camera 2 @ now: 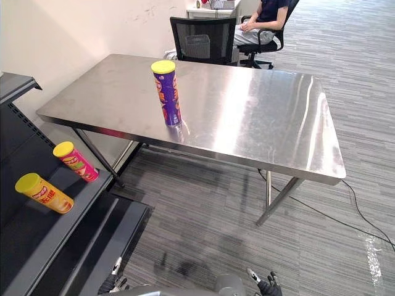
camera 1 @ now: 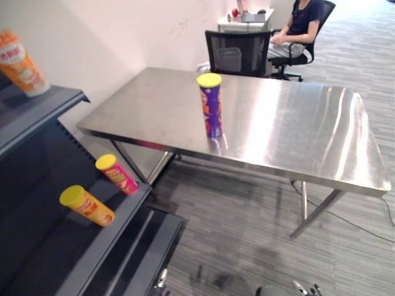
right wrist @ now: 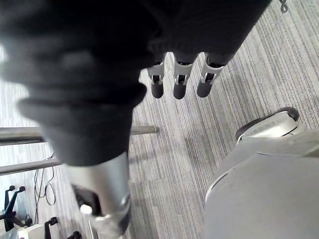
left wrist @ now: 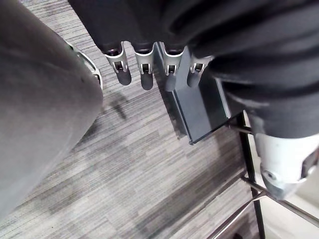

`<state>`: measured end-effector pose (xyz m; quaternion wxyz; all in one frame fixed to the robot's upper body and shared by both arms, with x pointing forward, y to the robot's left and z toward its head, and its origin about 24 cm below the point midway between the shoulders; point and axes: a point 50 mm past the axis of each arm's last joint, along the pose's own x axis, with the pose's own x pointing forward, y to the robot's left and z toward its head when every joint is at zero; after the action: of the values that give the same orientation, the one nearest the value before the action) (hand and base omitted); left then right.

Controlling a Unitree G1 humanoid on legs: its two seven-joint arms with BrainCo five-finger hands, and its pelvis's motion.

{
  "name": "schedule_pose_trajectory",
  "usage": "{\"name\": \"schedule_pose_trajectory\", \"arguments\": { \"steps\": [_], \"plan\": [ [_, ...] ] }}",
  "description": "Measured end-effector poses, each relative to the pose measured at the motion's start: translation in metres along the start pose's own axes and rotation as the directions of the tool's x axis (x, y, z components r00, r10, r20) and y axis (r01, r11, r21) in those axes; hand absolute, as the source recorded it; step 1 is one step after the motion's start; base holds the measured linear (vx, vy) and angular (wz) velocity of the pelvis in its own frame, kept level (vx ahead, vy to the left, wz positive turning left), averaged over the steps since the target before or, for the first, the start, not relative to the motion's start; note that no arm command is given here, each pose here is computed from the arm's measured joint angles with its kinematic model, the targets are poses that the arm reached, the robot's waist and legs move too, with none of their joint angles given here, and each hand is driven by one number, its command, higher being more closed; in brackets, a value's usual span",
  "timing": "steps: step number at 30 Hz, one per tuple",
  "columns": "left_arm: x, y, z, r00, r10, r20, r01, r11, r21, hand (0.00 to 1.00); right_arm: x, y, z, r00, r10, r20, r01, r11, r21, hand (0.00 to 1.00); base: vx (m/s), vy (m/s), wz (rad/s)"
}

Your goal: Put the gum and the chips on the shelf.

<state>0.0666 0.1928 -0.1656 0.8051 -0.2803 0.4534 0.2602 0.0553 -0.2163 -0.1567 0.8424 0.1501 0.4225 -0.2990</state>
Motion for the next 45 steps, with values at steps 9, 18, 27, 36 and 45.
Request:
{"name": "schedule_pose_trajectory", "arguments": {
  "steps": [9,18,27,36,45],
  "plan": [
    [-0.001,0.008,-0.001,0.997,0.074,-0.004,-0.073,0.995,0.062,0.0,-0.003,-0.01,-0.012,0.991,-0.126,-0.053,0.128,0.991,0.035,0.0,0.0,0.065,-0.12],
    [-0.006,0.023,0.001,0.992,0.122,0.026,-0.123,0.991,0.061,0.0,0.002,-0.061,0.056,0.871,-0.478,0.112,0.35,0.765,0.541,0.0,0.0,-0.006,-0.12],
    [-0.009,0.021,0.006,0.993,0.094,0.075,-0.1,0.992,0.076,0.0,-0.073,-0.057,0.25,0.41,-0.536,0.738,-0.058,0.792,0.608,0.0,0.06,-0.017,0.0],
    [-0.009,0.021,0.011,0.992,0.087,0.095,-0.099,0.987,0.124,0.0,-0.138,0.023,0.302,0.095,-0.154,0.984,-0.179,0.969,0.169,0.0,0.0,0.004,0.01],
    [-0.012,0.033,0.014,0.989,0.116,0.091,-0.133,0.967,0.215,0.0,-0.117,0.096,0.32,0.15,0.448,0.881,-0.225,0.883,-0.411,0.0,-0.03,0.017,0.19]
  ]
}}
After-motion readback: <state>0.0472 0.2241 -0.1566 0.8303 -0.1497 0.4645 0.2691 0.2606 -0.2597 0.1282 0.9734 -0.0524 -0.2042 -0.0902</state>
